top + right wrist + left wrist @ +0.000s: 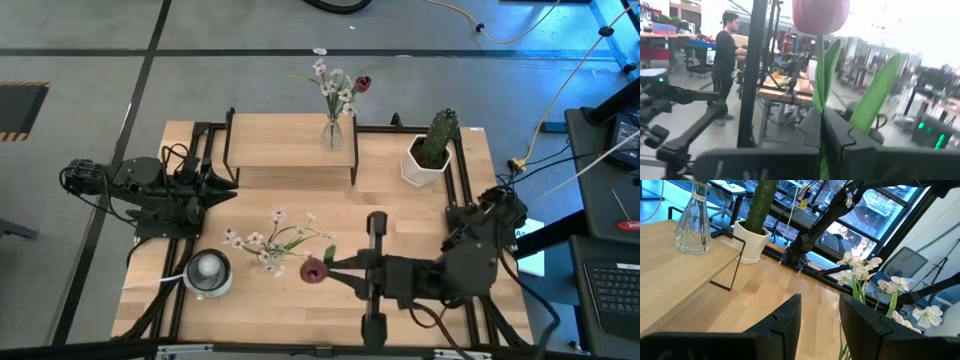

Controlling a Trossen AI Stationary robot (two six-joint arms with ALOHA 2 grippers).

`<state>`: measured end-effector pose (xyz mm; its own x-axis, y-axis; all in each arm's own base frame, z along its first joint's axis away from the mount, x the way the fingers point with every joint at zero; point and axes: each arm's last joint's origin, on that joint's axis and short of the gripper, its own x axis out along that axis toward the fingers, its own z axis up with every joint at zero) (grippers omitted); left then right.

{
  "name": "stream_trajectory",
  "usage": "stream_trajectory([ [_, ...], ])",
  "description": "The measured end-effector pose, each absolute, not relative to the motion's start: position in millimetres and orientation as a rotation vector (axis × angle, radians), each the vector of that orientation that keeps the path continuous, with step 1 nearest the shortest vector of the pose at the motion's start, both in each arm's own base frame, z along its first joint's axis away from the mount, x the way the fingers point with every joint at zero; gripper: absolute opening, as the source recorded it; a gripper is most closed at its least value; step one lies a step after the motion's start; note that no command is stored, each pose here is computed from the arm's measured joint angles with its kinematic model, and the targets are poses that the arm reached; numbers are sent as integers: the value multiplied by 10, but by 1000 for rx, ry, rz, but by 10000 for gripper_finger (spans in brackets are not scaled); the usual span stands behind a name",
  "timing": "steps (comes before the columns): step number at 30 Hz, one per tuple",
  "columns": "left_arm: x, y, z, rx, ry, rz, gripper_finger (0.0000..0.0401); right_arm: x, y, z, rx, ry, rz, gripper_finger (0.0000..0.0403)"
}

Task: Pick and place flowers into a vace then onto a shelf
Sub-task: Put the red flower into the transparent vase

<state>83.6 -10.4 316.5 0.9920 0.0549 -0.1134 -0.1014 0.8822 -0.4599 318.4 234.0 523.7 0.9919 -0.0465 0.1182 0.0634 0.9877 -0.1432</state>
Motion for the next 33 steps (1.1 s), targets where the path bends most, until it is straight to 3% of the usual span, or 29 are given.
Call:
stream_trajectory([
  [5, 837, -104, 3164, -485, 99, 81, 127, 3131, 2406, 5260, -222, -135, -44, 0],
  [10, 836, -106, 3165, -485, 100, 75, 127, 3190, 2398, 5220, -152, -144, 4, 0],
  [24, 836, -106, 3164, -483, 101, 74, 127, 3733, 2270, 4579, -104, -387, 219, 1],
  [33, 837, -124, 3164, -486, 118, 12, 127, 3271, 2145, 4292, -83, -538, 93, 1],
])
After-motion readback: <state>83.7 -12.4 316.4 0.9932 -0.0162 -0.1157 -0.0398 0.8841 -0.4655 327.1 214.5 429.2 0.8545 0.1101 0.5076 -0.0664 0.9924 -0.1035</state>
